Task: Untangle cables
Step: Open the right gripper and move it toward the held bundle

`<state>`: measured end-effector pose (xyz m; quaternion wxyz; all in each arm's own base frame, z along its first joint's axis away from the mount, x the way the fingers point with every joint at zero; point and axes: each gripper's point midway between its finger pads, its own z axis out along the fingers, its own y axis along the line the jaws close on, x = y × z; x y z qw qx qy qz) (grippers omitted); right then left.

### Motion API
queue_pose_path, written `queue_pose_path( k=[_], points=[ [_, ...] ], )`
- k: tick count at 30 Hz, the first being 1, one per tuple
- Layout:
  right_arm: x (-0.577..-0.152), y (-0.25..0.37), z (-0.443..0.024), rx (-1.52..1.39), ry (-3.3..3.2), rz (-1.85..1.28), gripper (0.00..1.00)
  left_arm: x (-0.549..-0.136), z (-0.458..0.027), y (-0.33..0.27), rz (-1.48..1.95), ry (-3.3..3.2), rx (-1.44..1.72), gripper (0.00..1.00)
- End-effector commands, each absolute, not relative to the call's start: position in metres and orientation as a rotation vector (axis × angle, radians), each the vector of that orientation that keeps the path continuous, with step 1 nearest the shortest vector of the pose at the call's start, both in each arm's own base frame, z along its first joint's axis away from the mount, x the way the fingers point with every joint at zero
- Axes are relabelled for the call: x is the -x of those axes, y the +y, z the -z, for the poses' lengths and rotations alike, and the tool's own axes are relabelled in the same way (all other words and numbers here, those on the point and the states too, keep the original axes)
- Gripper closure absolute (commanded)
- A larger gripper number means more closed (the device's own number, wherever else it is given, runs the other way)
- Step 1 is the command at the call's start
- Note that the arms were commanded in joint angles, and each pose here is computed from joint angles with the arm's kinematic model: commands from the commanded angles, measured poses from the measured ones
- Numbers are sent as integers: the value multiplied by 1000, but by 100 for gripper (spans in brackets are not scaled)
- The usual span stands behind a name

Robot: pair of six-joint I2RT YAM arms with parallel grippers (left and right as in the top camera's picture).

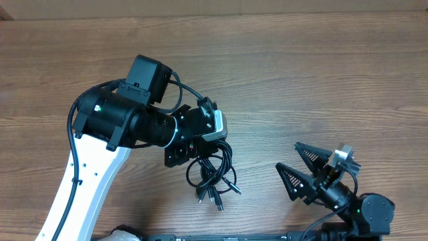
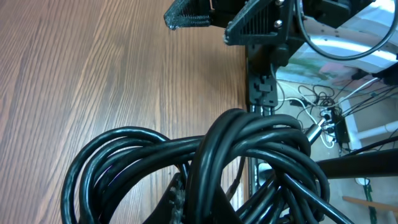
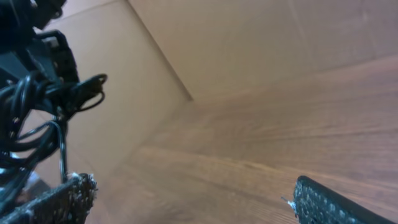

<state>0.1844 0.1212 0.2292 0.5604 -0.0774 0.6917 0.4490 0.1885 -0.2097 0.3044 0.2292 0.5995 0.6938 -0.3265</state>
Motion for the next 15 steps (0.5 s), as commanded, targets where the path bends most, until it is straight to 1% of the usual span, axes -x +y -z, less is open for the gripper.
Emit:
queue_pose_path(
  k=[1,8,11,15],
  points=[
    [-178,123,-253,243,1618,-1018,0,-177,-322,-219,975,1750,-1681,96],
    [-179,123,-269,232,1741,-1007,0,-171,-332,-224,1021,1630,-1708,96],
    [-179,126,-277,230,1787,-1046,0,-168,-337,-227,1034,1541,-1732,96],
    [-172,138,-296,311,1791,-1143,0,-168,-339,-228,1028,1501,-1742,96]
  ],
)
